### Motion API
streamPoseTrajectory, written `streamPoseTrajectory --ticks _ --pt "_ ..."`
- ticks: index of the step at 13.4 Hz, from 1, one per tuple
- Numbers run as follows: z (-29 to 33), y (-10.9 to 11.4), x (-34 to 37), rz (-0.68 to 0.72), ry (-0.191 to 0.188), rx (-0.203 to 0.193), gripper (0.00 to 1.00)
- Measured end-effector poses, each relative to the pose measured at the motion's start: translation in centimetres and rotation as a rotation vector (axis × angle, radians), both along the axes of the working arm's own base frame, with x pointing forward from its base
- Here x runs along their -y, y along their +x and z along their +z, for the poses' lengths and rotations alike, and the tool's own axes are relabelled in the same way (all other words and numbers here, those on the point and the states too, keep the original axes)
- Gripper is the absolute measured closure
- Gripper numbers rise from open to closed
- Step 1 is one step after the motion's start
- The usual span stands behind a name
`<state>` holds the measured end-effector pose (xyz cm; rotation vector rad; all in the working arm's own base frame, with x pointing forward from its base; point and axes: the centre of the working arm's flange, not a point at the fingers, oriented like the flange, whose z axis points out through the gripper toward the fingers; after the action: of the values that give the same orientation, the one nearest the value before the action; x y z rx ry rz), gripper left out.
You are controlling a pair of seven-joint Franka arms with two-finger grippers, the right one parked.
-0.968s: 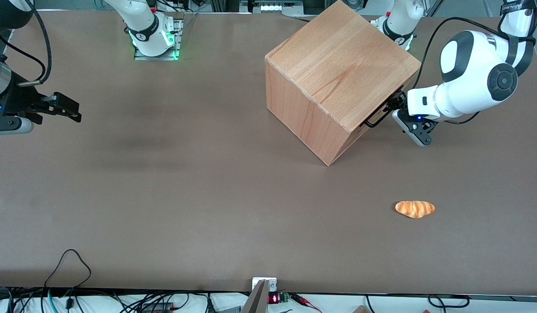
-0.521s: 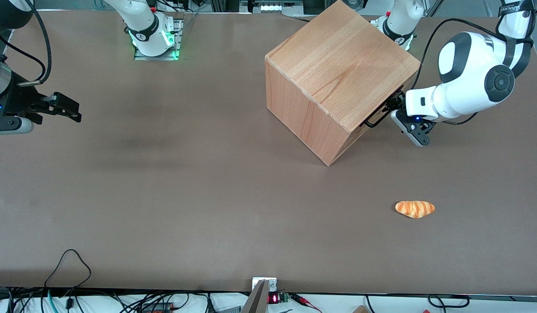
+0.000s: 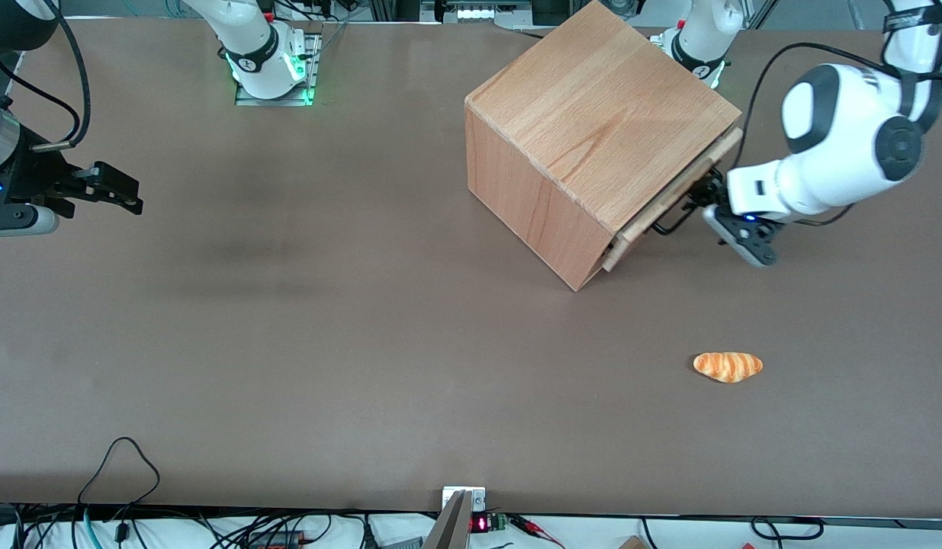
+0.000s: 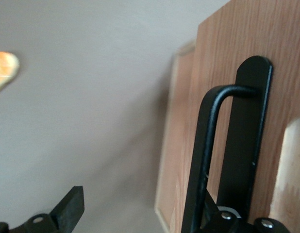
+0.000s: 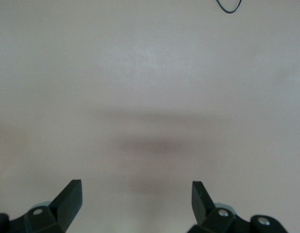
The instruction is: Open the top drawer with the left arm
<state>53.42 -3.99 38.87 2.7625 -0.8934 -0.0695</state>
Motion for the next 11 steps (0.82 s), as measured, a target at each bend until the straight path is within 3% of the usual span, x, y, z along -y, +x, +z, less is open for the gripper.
streamPoseTrajectory --ticks 4,7,11 --pt "0.6 2.4 -6.9 0.129 0.034 0.116 0.0" --pt "1.7 4.0 -9.9 0.153 0.087 0.159 0.0" --pt "4.3 6.3 -11.9 0.182 0.109 0.221 0.0"
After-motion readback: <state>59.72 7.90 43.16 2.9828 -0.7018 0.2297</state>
